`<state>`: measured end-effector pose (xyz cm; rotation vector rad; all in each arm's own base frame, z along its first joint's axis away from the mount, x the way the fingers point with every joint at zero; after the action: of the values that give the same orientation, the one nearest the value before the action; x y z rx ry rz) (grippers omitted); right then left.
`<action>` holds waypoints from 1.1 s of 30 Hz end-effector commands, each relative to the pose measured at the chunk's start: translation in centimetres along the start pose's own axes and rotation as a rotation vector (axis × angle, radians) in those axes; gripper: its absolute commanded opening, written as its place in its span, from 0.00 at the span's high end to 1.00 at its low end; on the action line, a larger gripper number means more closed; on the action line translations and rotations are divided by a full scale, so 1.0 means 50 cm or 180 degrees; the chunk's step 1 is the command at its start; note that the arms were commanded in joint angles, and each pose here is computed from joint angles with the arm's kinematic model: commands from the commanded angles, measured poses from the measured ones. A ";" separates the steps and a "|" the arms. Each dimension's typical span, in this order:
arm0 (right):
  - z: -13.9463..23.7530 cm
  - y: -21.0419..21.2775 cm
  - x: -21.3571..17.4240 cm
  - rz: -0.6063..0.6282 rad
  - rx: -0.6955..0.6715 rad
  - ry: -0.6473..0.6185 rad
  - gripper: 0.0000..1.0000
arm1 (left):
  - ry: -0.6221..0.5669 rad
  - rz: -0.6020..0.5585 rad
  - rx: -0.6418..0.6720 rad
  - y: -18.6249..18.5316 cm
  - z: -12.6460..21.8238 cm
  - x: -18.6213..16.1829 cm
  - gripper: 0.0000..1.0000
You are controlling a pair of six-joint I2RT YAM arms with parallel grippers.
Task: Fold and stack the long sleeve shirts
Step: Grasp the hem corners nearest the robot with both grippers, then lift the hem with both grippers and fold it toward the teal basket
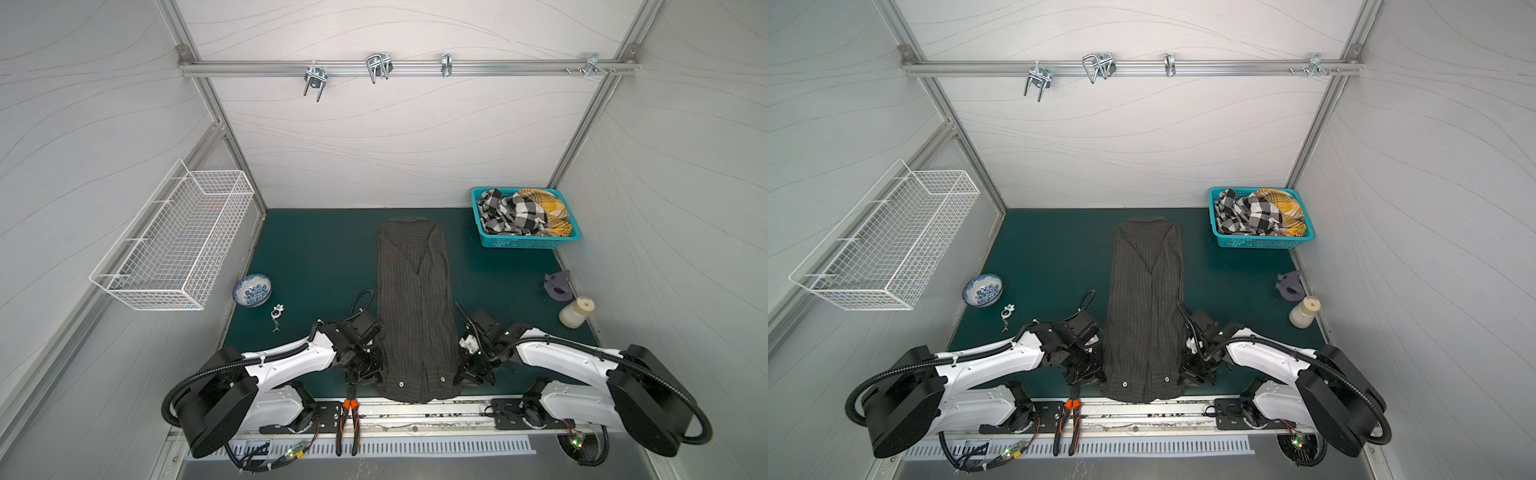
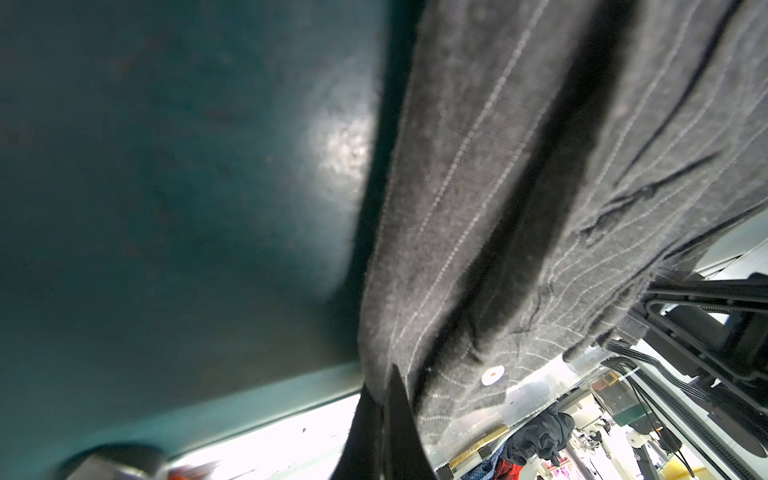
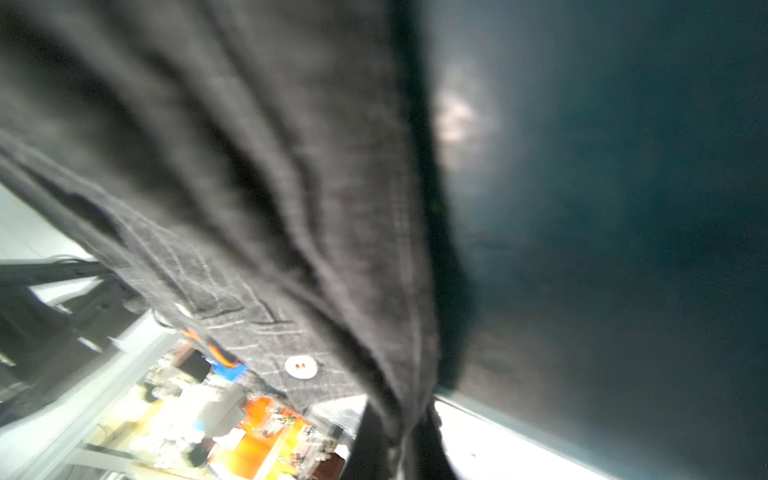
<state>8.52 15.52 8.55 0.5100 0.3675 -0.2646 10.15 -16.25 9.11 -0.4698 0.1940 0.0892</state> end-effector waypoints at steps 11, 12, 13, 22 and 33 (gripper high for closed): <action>0.086 0.018 -0.050 0.0040 0.0191 -0.0283 1.00 | -0.0484 -0.0192 -0.0540 -0.068 0.106 -0.009 1.00; 0.099 0.032 -0.048 0.0063 0.0256 -0.0296 1.00 | -0.0544 -0.0214 -0.0660 -0.082 0.114 -0.004 1.00; 0.113 0.046 -0.044 0.0081 0.0321 -0.0306 1.00 | -0.0597 -0.0256 -0.0786 -0.100 0.121 0.005 1.00; 0.267 0.207 0.100 0.0241 0.0891 -0.0532 0.99 | -0.1563 -0.0140 -0.1140 -0.189 0.296 0.222 1.00; 0.369 0.384 0.514 0.0294 0.1103 -0.0775 0.30 | -0.1551 0.0356 -0.0574 -0.150 0.267 0.694 0.60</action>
<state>41.42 18.21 21.07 0.8323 0.0430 -0.3454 45.62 -17.28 19.85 -0.6991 -0.3376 0.2979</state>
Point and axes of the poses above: each gripper's point midway between its finger pads, its own z axis back along the fingers, its own y axis along the line the jaws close on, x = y × z, the point moved 8 cm from there along z, back along the fingers, and after that the axes turned 9 degrees about -z, right-handed, at the moved point
